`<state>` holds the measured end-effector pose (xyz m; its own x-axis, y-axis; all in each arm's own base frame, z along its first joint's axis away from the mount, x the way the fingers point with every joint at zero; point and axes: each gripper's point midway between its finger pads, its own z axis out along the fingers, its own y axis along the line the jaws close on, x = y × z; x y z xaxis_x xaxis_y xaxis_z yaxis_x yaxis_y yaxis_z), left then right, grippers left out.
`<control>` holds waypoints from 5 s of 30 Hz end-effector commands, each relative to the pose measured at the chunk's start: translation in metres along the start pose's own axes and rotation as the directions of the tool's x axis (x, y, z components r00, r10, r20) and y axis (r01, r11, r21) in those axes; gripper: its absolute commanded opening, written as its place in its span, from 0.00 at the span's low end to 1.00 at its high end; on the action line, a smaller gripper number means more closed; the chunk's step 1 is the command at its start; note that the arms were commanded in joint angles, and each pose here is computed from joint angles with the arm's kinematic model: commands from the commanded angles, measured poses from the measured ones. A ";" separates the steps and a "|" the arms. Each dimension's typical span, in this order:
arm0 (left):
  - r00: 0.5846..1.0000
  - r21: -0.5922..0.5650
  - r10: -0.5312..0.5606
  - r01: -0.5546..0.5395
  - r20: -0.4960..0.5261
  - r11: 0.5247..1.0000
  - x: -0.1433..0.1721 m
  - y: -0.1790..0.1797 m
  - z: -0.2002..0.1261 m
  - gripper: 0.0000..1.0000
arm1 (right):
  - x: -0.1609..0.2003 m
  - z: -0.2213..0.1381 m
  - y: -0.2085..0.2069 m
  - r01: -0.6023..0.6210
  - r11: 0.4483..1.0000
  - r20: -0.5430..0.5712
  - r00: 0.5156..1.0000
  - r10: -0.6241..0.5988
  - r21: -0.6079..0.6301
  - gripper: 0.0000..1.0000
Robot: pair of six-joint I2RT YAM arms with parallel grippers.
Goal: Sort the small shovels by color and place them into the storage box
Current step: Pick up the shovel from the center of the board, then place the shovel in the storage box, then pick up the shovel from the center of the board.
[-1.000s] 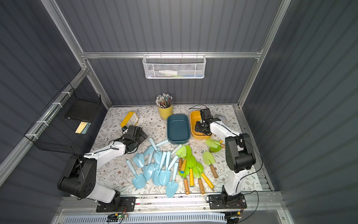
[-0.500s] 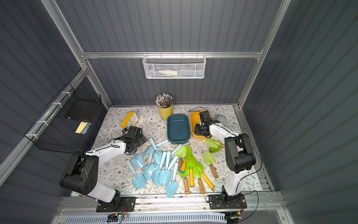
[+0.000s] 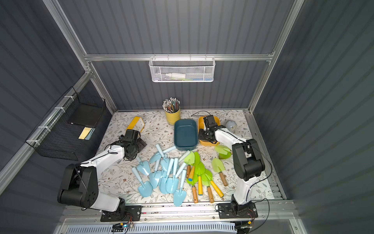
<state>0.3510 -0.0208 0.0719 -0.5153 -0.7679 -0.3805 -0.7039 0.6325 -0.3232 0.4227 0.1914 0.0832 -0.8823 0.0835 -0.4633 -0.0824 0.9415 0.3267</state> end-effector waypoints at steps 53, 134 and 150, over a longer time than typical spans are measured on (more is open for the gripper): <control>0.816 0.429 0.425 -0.571 0.392 0.700 0.011 -0.303 -0.088 0.00 | -0.038 -0.054 0.035 0.000 0.996 0.066 0.998 0.006 -0.086 0.25; 0.852 0.744 0.367 -0.511 0.374 0.430 0.108 -0.405 -0.082 0.56 | 0.048 -0.105 -0.060 -0.214 0.971 0.030 0.977 0.212 0.105 0.42; 0.831 0.691 0.363 -0.554 0.422 0.465 0.099 -0.379 -0.088 0.58 | 0.191 -0.119 -0.083 -0.467 0.855 -0.219 0.830 0.512 0.226 0.49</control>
<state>0.5283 -0.3457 0.2318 -0.4811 -0.3828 -0.7887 0.2828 0.7838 -0.5529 0.2222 0.0902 0.0750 -0.8845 0.4527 -0.1126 0.3957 0.8559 0.3329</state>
